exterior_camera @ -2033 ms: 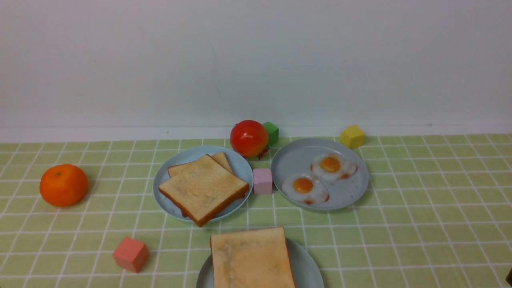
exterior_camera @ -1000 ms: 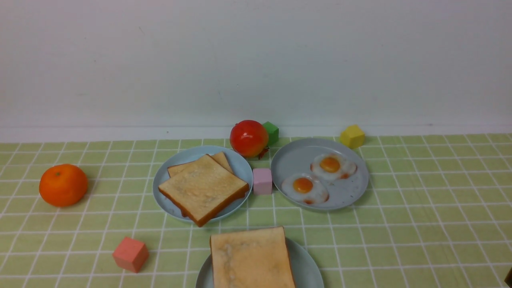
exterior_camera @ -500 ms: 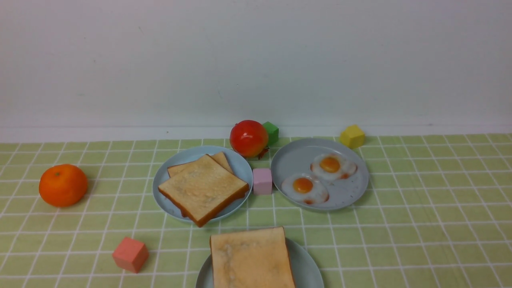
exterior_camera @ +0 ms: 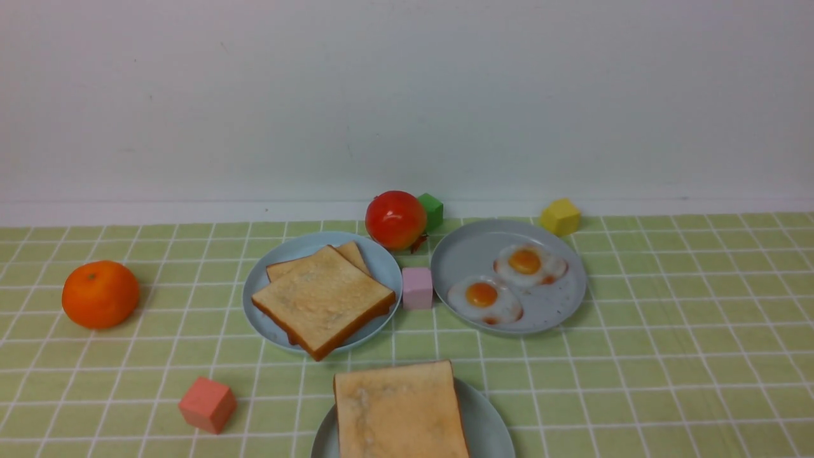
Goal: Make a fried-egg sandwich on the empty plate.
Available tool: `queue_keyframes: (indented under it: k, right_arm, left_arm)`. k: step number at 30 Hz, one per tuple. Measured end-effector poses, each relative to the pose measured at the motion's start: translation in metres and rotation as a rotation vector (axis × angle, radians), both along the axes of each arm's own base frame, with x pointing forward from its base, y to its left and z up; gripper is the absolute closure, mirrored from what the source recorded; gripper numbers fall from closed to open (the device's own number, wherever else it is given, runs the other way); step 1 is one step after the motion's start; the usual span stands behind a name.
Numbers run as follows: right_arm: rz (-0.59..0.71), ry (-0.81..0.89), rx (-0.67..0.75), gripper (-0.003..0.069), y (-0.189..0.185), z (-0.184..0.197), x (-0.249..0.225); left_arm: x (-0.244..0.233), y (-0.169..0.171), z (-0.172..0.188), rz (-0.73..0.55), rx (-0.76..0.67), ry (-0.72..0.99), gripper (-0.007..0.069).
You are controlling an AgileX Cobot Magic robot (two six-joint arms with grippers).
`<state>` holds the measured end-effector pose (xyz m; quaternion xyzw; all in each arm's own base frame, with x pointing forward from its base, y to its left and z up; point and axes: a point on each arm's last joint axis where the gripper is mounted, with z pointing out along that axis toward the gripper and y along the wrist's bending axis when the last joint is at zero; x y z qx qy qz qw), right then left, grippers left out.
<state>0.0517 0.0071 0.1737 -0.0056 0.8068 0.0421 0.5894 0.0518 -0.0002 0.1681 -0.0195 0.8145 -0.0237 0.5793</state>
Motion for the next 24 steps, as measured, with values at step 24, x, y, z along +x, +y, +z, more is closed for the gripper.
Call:
queue_keyframes:
  k: [24]
  right_arm:
    - [0.000,-0.001,0.001,0.0492,0.0000,-0.0001,0.0001]
  left_arm:
    - [0.0000,0.0000,0.0000,0.000,0.000,0.000,0.0571]
